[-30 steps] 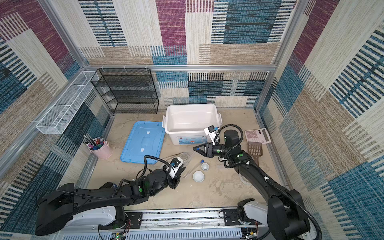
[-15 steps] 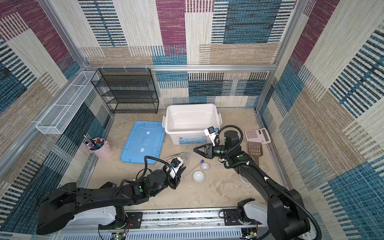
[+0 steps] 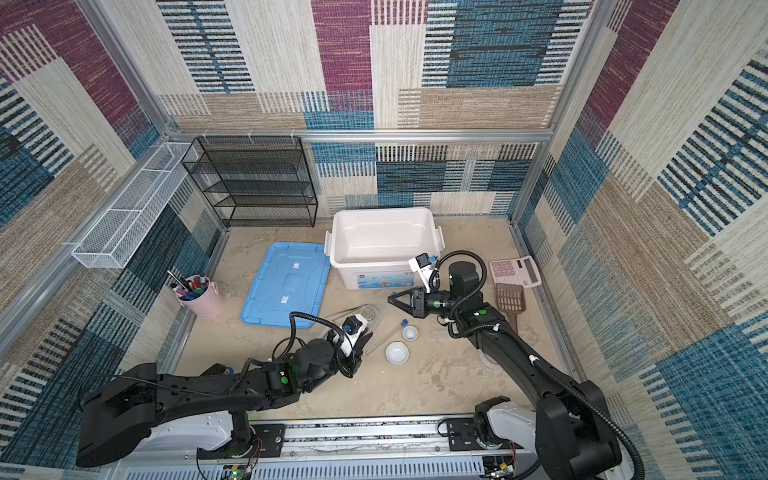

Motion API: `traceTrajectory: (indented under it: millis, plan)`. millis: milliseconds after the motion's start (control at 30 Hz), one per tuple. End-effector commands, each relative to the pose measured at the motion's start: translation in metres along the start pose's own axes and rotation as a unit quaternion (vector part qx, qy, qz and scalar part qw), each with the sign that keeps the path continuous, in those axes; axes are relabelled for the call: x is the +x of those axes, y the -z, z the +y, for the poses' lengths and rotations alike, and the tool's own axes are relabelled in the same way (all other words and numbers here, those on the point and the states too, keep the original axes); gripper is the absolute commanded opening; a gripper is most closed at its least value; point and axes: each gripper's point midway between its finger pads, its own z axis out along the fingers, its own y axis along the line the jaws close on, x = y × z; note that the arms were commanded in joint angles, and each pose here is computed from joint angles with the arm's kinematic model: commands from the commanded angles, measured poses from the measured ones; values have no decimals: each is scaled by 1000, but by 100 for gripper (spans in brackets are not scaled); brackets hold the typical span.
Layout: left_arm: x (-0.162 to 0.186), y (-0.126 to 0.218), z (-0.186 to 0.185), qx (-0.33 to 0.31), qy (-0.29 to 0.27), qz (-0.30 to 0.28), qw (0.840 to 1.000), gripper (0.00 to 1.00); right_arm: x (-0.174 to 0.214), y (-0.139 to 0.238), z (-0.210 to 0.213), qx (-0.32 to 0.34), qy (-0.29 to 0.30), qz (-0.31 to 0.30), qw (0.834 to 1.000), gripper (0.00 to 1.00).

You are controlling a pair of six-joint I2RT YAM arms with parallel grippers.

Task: Organize the chemistry lab equipment
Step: 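Pull the tube from the right gripper with the left and set it in the rack, then carry the blue cap with the right gripper while the left hovers over the last tube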

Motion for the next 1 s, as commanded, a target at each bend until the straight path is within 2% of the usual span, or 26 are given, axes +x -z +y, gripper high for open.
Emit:
traceTrajectory:
  millis: [0,100,167,233,367,600,967]
  plan:
    - [-3,-1,0,-1,-5,0,1000,28,-7,2,0,12,15,-17,1000,15]
    - [-3,-1,2,-9,-2,4,1000,49,-11,4,-5,36,19,-29,999,13]
    - [-2,-1,7,-20,3,5,1000,60,-16,8,-10,62,25,-40,997,13]
    - [-1,0,9,-28,6,5,1000,65,-20,13,-14,91,30,-51,994,13]
    - [4,1,13,-36,6,14,999,69,-29,30,-30,177,37,-76,981,12]
    - [15,-2,18,-55,4,43,998,69,-37,70,-47,317,37,-121,940,10]
    - [26,-11,12,-49,2,71,996,69,-32,97,-54,436,55,-134,888,6]
